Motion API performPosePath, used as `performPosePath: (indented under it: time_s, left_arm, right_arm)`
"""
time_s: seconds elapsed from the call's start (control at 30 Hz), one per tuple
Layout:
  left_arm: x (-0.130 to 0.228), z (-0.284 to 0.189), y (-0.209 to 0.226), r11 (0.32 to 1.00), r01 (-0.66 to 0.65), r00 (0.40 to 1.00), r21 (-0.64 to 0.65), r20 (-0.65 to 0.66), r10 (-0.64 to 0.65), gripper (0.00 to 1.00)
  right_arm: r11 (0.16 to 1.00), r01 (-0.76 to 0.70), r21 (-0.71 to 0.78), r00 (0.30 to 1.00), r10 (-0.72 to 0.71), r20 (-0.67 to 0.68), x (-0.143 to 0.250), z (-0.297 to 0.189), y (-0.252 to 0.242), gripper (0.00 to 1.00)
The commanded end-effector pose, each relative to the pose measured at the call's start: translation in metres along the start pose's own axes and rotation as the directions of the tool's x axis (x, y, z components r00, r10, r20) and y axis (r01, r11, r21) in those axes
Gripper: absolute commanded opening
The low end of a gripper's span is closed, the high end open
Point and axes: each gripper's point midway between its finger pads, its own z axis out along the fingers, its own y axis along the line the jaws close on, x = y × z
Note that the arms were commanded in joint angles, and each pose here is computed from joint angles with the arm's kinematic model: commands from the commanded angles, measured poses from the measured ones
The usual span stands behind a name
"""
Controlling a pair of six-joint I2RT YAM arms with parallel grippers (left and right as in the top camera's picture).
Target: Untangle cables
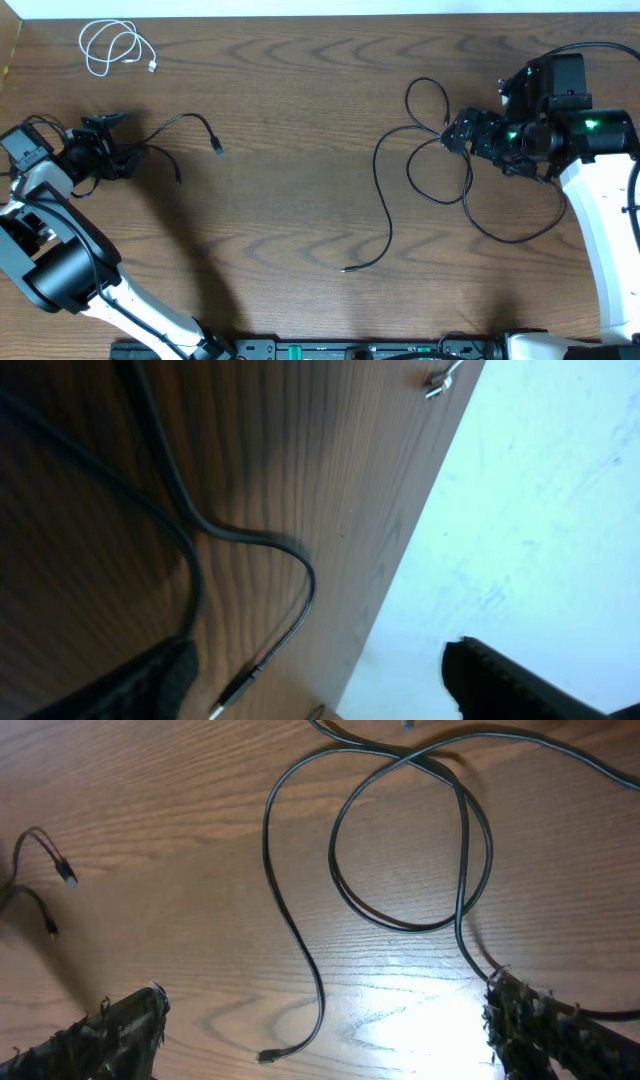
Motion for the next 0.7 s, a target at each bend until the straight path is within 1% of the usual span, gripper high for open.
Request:
performPosePath:
  time_s: [0.0, 0.07, 0.1, 0.17, 0.23, 0.3, 0.37, 0.43, 0.5, 0.6, 0.67]
  left_arm:
    - [0.005, -0.015, -0.029, 0.994, -0.103, 0.994, 0.033, 0.035, 0.102, 0.93]
    - [0.004, -0.028, -0.045, 0.985, -0.172, 0.981, 0.030, 0.094, 0.169, 0.95]
    - [0.001, -0.041, -0.060, 0.969, -0.248, 0.956, 0.012, 0.164, 0.243, 0.95]
    - [-0.003, -0.057, -0.073, 0.942, -0.334, 0.909, -0.034, 0.251, 0.331, 0.95]
    - [-0.011, -0.071, -0.078, 0.922, -0.372, 0.862, -0.104, 0.329, 0.385, 0.95]
    - [-0.023, -0.087, -0.071, 0.905, -0.364, 0.811, -0.219, 0.404, 0.424, 0.95]
    - [-0.039, -0.105, -0.051, 0.865, -0.321, 0.747, -0.385, 0.459, 0.481, 0.95]
    - [-0.056, -0.124, -0.025, 0.797, -0.242, 0.688, -0.553, 0.482, 0.542, 0.95]
    - [-0.068, -0.139, -0.004, 0.714, -0.186, 0.649, -0.675, 0.462, 0.605, 0.95]
    - [-0.081, -0.149, 0.006, 0.638, -0.181, 0.613, -0.749, 0.421, 0.668, 0.95]
    - [-0.087, -0.153, 0.004, 0.625, -0.192, 0.594, -0.756, 0.418, 0.688, 0.95]
  right_arm:
    - [1.000, 0.016, 0.007, 1.000, -0.016, -0.007, 0.002, 0.003, 0.000, 0.99]
    - [1.000, 0.015, 0.008, 1.000, -0.015, -0.010, 0.003, 0.003, 0.000, 0.99]
    - [1.000, 0.014, 0.009, 1.000, -0.014, -0.012, 0.004, 0.003, 0.000, 0.99]
    - [1.000, 0.013, 0.012, 1.000, -0.012, -0.017, 0.005, 0.003, -0.001, 0.99]
    - [1.000, 0.012, 0.013, 1.000, -0.012, -0.020, 0.005, 0.003, -0.001, 0.99]
    - [1.000, 0.012, 0.014, 1.000, -0.011, -0.021, 0.006, 0.003, -0.001, 0.99]
    - [1.000, 0.012, 0.014, 1.000, -0.011, -0.021, 0.006, 0.003, -0.001, 0.99]
    - [1.000, 0.012, 0.014, 1.000, -0.011, -0.021, 0.006, 0.003, -0.001, 0.99]
    - [1.000, 0.011, 0.013, 1.000, -0.011, -0.021, 0.006, 0.003, -0.001, 0.99]
    - [1.000, 0.012, 0.012, 1.000, -0.012, -0.018, 0.005, 0.003, -0.001, 0.99]
    - [1.000, 0.012, 0.012, 1.000, -0.012, -0.018, 0.005, 0.003, -0.001, 0.99]
